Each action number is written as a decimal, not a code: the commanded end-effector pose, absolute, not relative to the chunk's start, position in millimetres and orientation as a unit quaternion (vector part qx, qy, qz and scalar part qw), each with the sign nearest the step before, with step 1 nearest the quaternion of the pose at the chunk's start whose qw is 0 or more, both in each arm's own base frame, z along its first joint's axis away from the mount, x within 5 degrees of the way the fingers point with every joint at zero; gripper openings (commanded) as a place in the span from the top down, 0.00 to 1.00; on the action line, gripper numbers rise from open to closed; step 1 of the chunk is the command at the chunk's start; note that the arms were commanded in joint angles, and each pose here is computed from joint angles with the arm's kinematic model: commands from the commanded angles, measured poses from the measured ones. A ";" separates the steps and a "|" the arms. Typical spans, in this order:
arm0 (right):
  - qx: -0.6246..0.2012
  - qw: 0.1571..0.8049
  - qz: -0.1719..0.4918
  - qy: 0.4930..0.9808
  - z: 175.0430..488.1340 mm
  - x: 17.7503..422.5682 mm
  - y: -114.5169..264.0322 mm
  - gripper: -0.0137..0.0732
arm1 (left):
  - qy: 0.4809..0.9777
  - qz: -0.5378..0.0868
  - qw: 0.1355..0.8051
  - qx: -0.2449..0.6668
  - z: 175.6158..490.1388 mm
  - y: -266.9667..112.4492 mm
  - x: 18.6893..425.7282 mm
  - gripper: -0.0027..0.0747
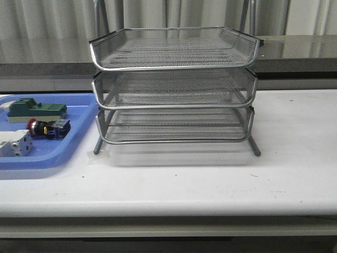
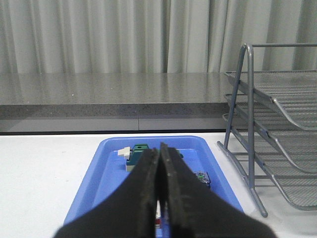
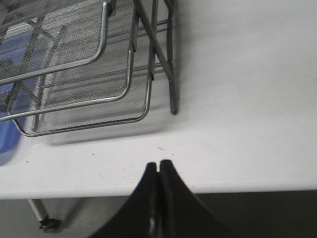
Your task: Place button on rack with both arms
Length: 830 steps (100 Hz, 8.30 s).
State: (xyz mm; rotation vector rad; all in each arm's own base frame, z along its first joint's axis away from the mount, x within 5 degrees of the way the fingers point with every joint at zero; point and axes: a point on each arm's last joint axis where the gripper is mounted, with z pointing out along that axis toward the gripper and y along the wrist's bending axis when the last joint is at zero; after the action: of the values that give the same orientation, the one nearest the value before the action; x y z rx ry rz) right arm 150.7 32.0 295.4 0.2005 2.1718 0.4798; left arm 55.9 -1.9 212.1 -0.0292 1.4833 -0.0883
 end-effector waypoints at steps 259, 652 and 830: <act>0.151 0.263 0.461 0.834 187.7 323.2 88.7 0.81 | 0.648 -0.051 0.760 -0.014 209.3 -2.5 54.1 0.99; -0.004 0.441 0.004 0.897 343.3 76.9 1.4 0.92 | 0.648 -0.051 0.760 -0.014 209.3 -2.5 54.1 0.99; -0.004 0.441 0.004 0.897 343.3 76.9 1.4 0.92 | 0.913 -0.044 0.404 0.031 361.8 -18.2 258.9 0.99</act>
State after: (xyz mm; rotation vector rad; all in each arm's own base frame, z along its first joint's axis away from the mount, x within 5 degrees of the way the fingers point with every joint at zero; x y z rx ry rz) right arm 73.8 2.6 330.0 -0.0084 2.3081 0.0262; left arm 233.7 -14.4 348.6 0.0203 2.3064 -0.1220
